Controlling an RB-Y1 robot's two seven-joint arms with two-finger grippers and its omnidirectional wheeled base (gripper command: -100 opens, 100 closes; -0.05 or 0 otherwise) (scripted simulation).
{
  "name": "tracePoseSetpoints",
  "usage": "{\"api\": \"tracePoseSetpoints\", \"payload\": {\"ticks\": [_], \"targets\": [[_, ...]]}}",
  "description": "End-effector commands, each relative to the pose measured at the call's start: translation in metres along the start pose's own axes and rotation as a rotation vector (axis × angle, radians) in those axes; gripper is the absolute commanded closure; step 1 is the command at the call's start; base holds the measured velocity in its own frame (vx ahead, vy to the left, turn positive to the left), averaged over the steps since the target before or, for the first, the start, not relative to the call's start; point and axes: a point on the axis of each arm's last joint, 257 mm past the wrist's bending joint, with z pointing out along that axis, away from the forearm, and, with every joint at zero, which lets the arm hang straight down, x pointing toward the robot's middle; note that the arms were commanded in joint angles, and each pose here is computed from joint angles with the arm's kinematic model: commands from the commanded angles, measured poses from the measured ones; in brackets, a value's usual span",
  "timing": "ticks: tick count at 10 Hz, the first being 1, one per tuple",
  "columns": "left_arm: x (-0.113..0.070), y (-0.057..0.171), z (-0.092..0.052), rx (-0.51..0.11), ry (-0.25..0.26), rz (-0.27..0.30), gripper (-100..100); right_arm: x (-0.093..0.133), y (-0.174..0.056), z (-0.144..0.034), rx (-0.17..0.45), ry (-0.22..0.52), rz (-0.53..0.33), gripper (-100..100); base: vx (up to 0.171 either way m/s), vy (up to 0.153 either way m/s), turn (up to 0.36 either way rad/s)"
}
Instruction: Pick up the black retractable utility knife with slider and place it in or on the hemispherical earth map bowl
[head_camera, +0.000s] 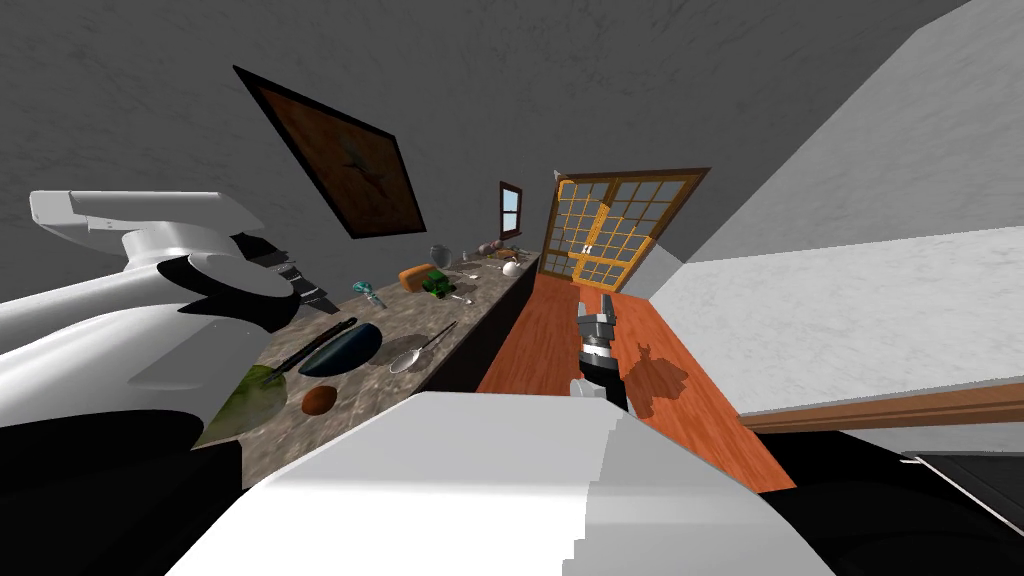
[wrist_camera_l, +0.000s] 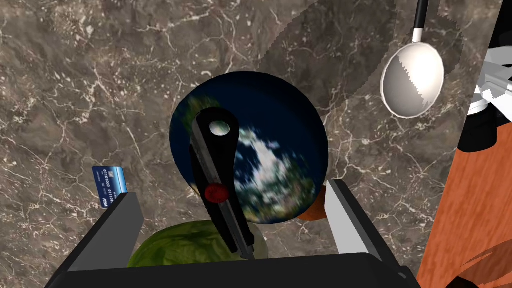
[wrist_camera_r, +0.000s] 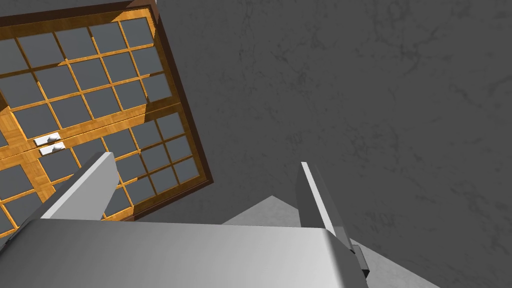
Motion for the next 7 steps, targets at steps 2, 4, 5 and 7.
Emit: {"api": "tracePoseSetpoints", "payload": {"ticks": [2,4,5,7], "targets": [[-0.0003,0.0003,-0.001,-0.001,0.0,-0.001,0,0.0,0.0,0.0,0.0,0.0,0.0,0,0.0,0.001,-0.007],[-0.0003,0.0002,-0.0009,-0.001,0.0,0.0,0,0.0,0.0,0.0,0.0,0.0,0.0,0,0.0,0.0,0.0],[-0.0003,0.0002,-0.0009,-0.001,0.0,0.0,0,0.0,0.0,0.0,0.0,0.0,0.0,0,0.0,0.0,0.0],[-0.0003,0.0002,-0.0009,-0.001,0.0,0.0,0,0.0,0.0,0.0,0.0,0.0,0.0,0,0.0,0.0,0.0]]}}
